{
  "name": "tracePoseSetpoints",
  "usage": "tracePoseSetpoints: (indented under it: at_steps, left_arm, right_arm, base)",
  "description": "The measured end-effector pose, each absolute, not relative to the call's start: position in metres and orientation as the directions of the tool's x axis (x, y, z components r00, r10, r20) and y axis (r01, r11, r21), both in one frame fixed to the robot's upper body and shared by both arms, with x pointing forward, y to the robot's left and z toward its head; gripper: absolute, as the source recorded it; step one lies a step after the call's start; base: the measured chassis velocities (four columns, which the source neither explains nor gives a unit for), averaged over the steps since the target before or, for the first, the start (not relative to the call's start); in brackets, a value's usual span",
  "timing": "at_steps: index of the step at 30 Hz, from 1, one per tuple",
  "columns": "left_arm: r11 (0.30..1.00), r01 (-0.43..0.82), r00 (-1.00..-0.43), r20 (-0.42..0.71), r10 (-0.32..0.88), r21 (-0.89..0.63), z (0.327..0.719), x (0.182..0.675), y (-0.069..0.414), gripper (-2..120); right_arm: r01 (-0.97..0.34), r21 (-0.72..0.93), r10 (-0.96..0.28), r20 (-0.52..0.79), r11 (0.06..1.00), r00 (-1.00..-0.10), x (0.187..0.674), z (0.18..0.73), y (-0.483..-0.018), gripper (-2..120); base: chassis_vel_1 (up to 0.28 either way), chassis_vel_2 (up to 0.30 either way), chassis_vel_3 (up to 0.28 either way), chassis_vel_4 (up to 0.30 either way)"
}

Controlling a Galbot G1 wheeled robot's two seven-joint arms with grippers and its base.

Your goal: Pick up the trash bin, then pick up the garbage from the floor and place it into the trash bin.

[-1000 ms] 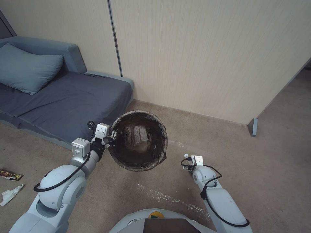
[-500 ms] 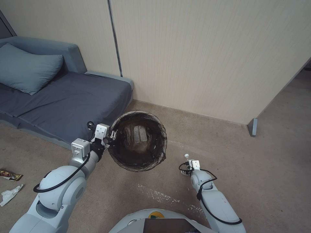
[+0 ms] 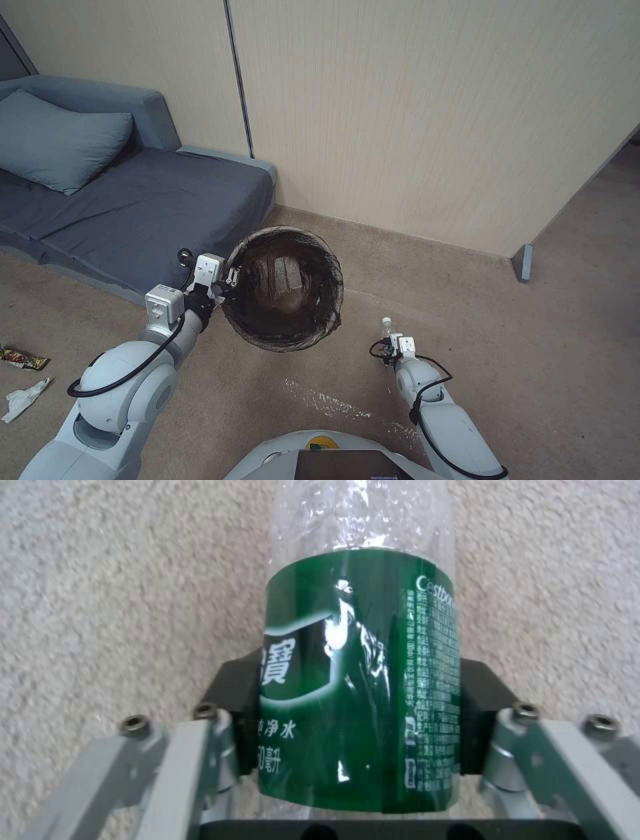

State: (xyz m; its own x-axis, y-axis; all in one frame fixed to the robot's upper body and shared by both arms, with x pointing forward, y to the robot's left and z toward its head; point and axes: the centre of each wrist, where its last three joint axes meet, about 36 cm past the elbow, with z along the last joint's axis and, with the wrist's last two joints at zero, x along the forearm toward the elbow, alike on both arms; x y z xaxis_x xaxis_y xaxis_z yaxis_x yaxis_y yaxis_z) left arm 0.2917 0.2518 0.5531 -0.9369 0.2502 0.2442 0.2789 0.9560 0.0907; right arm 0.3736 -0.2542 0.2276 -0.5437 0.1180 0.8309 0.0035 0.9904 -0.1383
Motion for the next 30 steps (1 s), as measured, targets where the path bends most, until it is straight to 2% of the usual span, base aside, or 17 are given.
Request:
tracePoseSetpoints:
  at_steps: [8,17,19,24,27,30]
  left_arm:
    - [0.957,0.275,-0.938,0.245,0.246,0.093,0.553,0.291,0.252,0]
    - [0.959,0.266,-0.938,0.256,0.235,0.096,0.549,0.295,0.255,0]
    - [0.961,0.258,-0.938,0.262,0.225,0.096,0.546,0.298,0.257,0]
    - [0.962,0.253,-0.939,0.265,0.219,0.099,0.545,0.3,0.258,0]
    - [0.962,0.254,-0.939,0.265,0.22,0.099,0.544,0.301,0.258,0]
    - [0.962,0.254,-0.939,0.264,0.221,0.098,0.544,0.301,0.258,0]
  right_arm:
    - [0.003,-0.151,0.126,0.808,0.988,-0.576,0.362,0.242,-0.257,31]
    - [0.011,-0.158,0.125,0.73,0.987,-0.672,0.352,0.285,-0.261,28]
    - [0.014,-0.152,0.114,0.675,0.988,-0.729,0.345,0.317,-0.264,28]
    - [0.009,-0.131,0.088,0.618,0.991,-0.781,0.335,0.353,-0.267,28]
    - [-0.043,-0.05,-0.013,0.49,0.998,-0.871,0.315,0.44,-0.263,28]
    - [-0.084,-0.015,-0.069,0.447,0.996,-0.892,0.308,0.47,-0.26,28]
  base:
    - [0.0,0.0,0.0,0.0]
    - [0.0,0.0,0.0,0.0]
    - [0.0,0.0,0.0,0.0]
    - [0.0,0.0,0.0,0.0]
    - [0.0,0.0,0.0,0.0]
    - [0.0,0.0,0.0,0.0]
